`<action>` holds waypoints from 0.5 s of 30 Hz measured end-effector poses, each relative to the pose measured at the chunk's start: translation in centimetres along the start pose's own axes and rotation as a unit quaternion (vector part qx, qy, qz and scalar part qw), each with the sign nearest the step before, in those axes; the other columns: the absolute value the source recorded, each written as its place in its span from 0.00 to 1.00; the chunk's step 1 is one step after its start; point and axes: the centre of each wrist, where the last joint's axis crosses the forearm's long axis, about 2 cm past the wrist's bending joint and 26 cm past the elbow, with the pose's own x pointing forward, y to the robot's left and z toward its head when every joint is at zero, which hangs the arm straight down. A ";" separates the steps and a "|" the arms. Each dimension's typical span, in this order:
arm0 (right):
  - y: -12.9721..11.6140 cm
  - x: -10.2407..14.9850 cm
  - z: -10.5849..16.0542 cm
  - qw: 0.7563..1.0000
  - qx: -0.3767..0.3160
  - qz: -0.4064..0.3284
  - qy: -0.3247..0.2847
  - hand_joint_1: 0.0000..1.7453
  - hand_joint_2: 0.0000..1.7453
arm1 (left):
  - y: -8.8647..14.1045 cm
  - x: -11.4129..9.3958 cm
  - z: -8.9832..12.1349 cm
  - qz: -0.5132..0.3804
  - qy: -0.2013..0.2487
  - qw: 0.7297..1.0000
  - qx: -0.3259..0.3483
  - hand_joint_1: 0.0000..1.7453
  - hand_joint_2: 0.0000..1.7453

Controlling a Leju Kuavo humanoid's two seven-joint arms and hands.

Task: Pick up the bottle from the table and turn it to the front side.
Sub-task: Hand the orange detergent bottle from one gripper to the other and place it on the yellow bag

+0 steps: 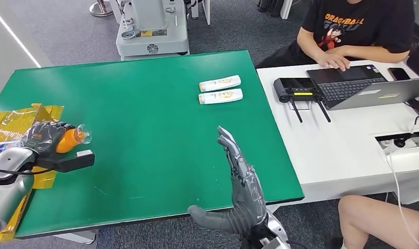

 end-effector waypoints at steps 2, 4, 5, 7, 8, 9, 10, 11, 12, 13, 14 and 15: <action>0.0 0.0 0.0 1.000 -0.001 0.000 0.000 0.00 1.00 | -0.4 0.5 -0.1 -0.007 0.001 1.000 0.002 1.00 1.00; 0.0 0.0 0.1 1.000 -0.002 0.000 0.000 0.00 1.00 | -0.9 0.9 -0.1 -0.011 0.003 1.000 0.002 1.00 1.00; 0.0 0.0 0.1 1.000 -0.003 0.000 0.000 0.00 1.00 | -1.2 1.2 -0.1 -0.011 0.004 1.000 0.001 1.00 1.00; 0.0 0.0 0.2 1.000 -0.006 0.001 0.000 0.00 1.00 | -1.7 1.7 -0.1 -0.011 0.006 1.000 -0.002 1.00 1.00; 0.0 0.0 0.2 1.000 -0.007 0.002 0.000 0.00 1.00 | -2.0 2.0 -0.1 -0.010 0.007 1.000 -0.005 1.00 1.00; 0.0 0.0 0.2 1.000 -0.007 0.002 -0.001 0.00 1.00 | -2.2 2.3 -0.1 -0.009 0.006 1.000 -0.006 1.00 1.00; 0.0 0.0 0.2 1.000 -0.008 0.003 -0.001 0.00 1.00 | -2.4 2.5 -0.2 -0.009 0.005 1.000 -0.009 1.00 1.00; 0.0 0.0 0.2 1.000 -0.009 0.003 -0.001 0.00 1.00 | -2.6 2.7 -0.2 -0.009 0.004 1.000 -0.011 1.00 1.00; 0.0 0.0 0.3 1.000 -0.011 0.004 0.000 0.00 1.00 | -2.7 2.9 -0.2 -0.010 0.003 1.000 -0.014 1.00 1.00; 0.0 0.0 0.3 1.000 -0.014 0.004 0.000 0.00 1.00 | -2.9 3.0 -0.2 -0.010 0.002 1.000 -0.017 1.00 1.00; 0.0 0.0 0.4 1.000 -0.016 0.005 0.001 0.00 1.00 | -3.0 3.1 -0.2 -0.010 0.002 1.000 -0.020 1.00 1.00; 0.0 -0.1 0.5 1.000 -0.017 0.006 0.001 0.00 1.00 | -3.2 3.2 -0.1 -0.009 0.002 1.000 -0.023 1.00 1.00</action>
